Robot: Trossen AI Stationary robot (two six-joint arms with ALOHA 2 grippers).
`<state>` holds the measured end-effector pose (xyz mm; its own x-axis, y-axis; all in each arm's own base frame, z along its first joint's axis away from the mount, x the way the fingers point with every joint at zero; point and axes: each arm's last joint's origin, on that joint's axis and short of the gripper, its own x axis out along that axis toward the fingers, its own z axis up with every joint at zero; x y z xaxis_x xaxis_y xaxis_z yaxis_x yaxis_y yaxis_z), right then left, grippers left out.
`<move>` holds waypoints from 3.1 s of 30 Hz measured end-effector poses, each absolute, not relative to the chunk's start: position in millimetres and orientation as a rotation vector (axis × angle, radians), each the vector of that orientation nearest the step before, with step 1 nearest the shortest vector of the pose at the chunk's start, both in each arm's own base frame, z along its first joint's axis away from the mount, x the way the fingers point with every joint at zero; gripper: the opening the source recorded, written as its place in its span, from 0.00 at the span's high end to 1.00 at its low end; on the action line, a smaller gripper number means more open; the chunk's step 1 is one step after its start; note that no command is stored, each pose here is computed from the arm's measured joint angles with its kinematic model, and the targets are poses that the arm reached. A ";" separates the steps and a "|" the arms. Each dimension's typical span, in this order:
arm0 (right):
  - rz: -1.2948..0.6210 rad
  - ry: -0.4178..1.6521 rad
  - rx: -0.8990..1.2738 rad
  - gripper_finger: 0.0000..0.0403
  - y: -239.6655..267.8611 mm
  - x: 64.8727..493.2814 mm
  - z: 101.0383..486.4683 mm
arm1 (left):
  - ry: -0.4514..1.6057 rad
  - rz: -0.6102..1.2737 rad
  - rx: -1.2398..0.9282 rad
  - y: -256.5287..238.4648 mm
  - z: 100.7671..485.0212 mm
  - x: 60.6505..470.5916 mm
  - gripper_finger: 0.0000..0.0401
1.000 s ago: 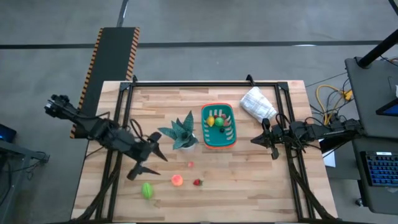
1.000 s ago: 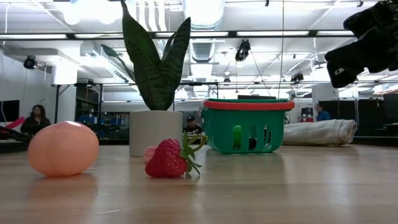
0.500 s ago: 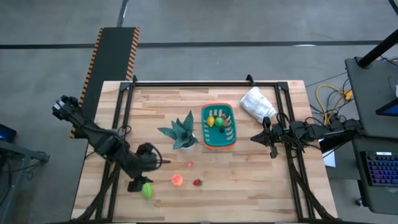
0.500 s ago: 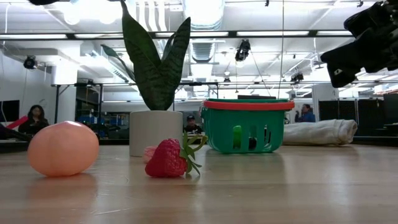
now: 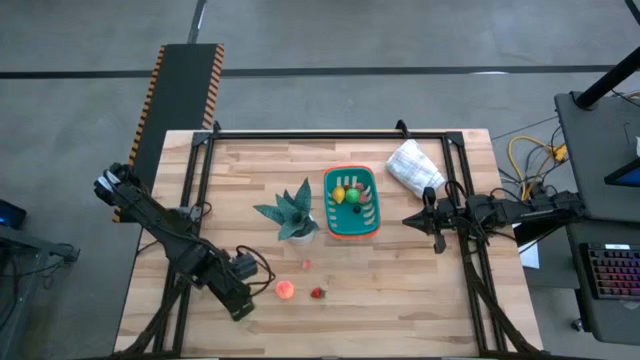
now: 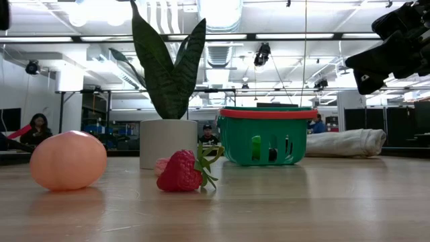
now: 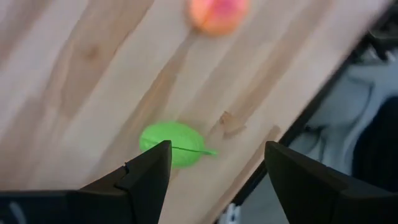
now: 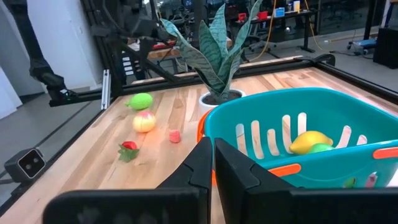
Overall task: Build produce basket
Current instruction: Put the melon into the basket
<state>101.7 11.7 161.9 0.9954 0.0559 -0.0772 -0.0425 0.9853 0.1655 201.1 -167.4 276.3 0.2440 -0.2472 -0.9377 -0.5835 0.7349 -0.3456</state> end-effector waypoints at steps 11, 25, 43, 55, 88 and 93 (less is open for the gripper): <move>0.050 0.082 0.164 0.98 11.7 101.7 161.9 | 1.433 0.700 -1.150 -182.6 247.3 214.1 0.39; 0.056 0.078 0.017 0.98 11.7 101.7 161.8 | 1.489 1.110 -1.389 -199.0 218.2 222.5 0.39; 0.056 0.077 0.017 0.98 11.7 101.7 161.9 | 1.460 1.357 -1.292 -200.1 188.4 224.1 0.39; 0.056 0.078 0.017 0.98 11.7 101.7 161.9 | 1.459 1.399 -1.260 -203.4 171.7 228.0 0.39; 0.056 0.080 0.036 0.98 11.7 101.7 161.7 | 1.654 1.377 -1.342 -216.5 169.6 233.7 0.39; 0.055 0.081 0.070 0.98 11.7 101.7 161.7 | 1.663 1.368 -1.337 -218.9 170.3 232.0 0.39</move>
